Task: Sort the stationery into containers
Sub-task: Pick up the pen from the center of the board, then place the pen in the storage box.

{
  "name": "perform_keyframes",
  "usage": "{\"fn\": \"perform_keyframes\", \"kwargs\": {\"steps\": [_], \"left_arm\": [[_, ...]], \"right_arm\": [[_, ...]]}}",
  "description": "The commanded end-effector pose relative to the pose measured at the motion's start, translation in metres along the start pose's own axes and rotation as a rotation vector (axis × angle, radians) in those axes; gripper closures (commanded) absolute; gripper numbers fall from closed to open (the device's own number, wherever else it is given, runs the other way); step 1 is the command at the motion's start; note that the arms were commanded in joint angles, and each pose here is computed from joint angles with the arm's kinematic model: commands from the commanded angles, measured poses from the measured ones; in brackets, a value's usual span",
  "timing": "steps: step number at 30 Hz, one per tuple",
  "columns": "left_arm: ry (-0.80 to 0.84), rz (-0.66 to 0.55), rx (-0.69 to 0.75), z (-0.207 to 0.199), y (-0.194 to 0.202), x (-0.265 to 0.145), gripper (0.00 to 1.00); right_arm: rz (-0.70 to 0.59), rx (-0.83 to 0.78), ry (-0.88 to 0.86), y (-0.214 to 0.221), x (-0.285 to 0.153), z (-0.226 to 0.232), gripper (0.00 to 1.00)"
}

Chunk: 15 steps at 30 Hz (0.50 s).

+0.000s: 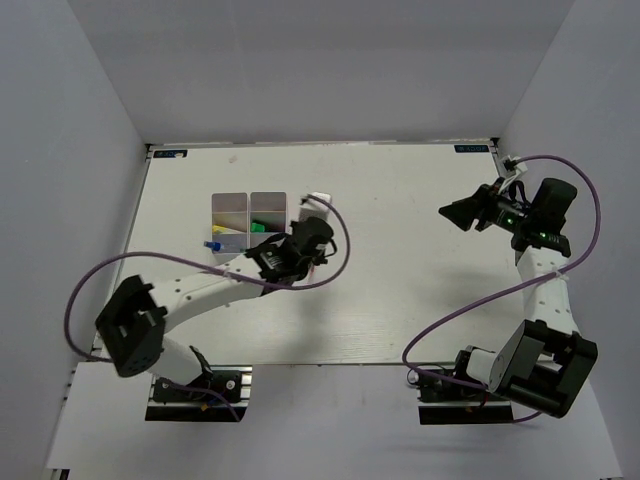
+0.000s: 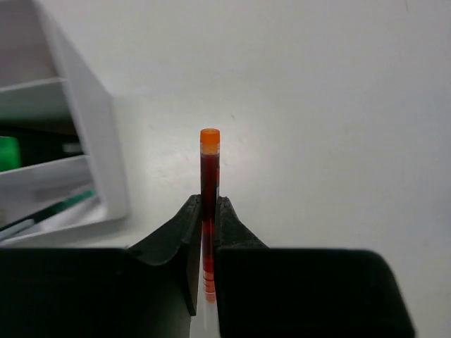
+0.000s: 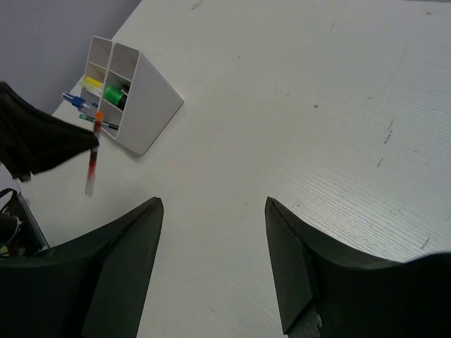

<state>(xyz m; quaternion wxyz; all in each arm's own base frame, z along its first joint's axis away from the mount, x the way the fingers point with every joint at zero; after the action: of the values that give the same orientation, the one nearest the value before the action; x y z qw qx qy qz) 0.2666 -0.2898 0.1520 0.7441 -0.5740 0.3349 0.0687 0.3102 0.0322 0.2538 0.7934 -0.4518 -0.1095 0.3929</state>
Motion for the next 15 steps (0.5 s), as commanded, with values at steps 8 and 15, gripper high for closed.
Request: {"fn": "perform_keyframes", "kwargs": {"steps": [8,15], "left_arm": [[-0.318,-0.534,-0.193,0.096,-0.079,-0.045,1.0],[-0.179,-0.631,-0.028,0.098,-0.095,-0.04,1.0]], "right_arm": [[-0.006,-0.068,-0.096,0.0,-0.004,0.019,0.34],[0.008,-0.068,-0.098,0.009,-0.004,0.016,0.34]]}}
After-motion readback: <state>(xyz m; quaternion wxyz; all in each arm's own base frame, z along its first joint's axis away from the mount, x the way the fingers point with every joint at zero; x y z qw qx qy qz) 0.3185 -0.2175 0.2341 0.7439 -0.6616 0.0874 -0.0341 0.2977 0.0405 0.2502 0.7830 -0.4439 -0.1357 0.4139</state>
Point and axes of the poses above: each gripper's point midway between its finger pads, its own x axis out along the fingers, its own z axis along the line the jaws close on, y = z × x, the point moved 3 cm from there along -x, back along the fingers, and after that the axes turned 10 degrees about x, right-handed, at the moved point
